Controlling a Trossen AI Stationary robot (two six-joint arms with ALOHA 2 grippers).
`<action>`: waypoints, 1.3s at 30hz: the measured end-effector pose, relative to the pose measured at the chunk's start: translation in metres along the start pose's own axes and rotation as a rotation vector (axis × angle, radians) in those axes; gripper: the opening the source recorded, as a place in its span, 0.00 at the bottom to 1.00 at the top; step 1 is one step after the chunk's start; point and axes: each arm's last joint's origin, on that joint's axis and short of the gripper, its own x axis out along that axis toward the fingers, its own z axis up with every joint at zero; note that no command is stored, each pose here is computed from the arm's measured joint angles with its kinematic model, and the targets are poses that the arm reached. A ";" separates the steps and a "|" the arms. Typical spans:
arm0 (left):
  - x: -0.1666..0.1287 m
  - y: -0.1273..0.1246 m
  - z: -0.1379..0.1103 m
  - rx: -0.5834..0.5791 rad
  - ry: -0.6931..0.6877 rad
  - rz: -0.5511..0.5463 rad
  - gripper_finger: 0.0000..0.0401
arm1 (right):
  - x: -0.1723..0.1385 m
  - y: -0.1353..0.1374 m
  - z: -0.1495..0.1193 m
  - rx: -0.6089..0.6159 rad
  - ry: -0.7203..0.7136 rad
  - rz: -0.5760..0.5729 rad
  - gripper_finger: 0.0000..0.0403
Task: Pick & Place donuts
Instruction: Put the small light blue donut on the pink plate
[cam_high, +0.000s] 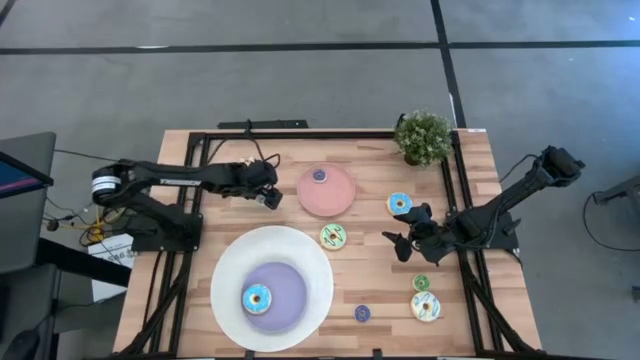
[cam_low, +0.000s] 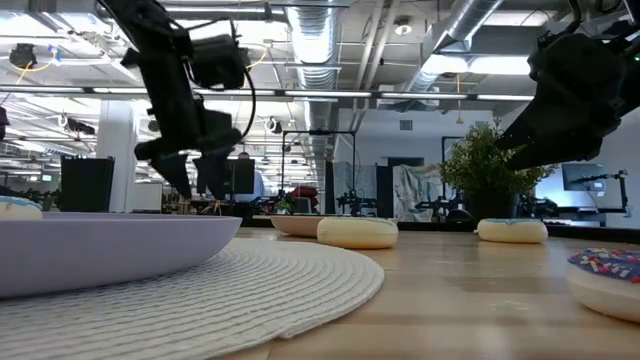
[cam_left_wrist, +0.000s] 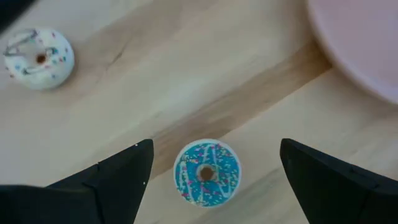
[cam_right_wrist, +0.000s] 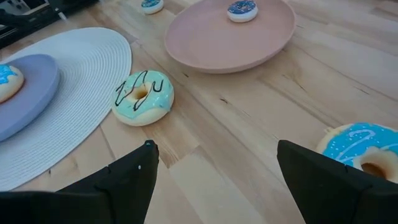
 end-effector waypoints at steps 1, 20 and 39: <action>0.003 0.000 0.000 -0.002 0.013 0.005 0.86 | 0.000 0.000 0.000 0.000 0.000 0.000 0.78; 0.023 0.010 -0.006 -0.019 0.137 0.004 0.86 | 0.000 0.000 0.000 0.000 0.003 0.002 0.78; 0.032 0.015 -0.010 -0.038 0.084 -0.013 0.86 | 0.000 0.000 0.000 0.001 0.002 0.002 0.78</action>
